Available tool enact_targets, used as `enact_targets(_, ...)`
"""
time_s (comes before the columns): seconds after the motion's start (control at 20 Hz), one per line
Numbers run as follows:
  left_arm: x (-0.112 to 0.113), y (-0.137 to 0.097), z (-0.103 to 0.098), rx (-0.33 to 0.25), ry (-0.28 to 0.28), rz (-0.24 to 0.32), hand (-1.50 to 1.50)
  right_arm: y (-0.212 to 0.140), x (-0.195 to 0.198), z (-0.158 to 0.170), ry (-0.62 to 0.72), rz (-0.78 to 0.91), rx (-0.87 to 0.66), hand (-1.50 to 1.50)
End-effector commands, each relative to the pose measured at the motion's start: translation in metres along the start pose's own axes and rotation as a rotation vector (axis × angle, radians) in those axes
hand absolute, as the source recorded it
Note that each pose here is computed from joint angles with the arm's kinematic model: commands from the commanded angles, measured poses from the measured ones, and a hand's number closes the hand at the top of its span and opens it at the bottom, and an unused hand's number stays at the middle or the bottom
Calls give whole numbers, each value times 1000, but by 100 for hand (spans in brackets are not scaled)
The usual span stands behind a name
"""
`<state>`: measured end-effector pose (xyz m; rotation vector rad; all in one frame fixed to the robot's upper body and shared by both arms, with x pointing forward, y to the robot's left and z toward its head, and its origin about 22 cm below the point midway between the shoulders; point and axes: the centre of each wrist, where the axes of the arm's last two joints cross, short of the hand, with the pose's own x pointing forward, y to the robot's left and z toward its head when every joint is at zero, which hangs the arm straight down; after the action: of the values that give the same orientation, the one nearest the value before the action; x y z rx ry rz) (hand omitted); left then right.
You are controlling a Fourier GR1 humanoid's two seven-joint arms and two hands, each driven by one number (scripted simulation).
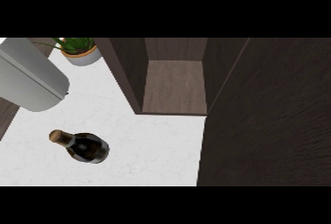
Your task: Pick up the wine, place it into the cabinet and close the cabinet
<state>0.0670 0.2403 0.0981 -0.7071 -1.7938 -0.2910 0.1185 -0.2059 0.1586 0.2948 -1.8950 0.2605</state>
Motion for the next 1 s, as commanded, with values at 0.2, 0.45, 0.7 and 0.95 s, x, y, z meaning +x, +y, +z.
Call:
enact_targets(0.2,59,-22,3,-20,-159,-108,-150,-1,32,16,-41,11,-20,-150)
enact_targets(0.45,58,-24,10,11,-173,-120,-150,3,36,17,-39,14,-21,-150)
enact_targets(0.7,52,-12,20,55,-150,-135,-150,11,45,15,-60,-9,-6,-150)
enact_targets(0.95,65,-5,29,83,-150,-180,-150,12,43,19,-46,-2,5,-150)
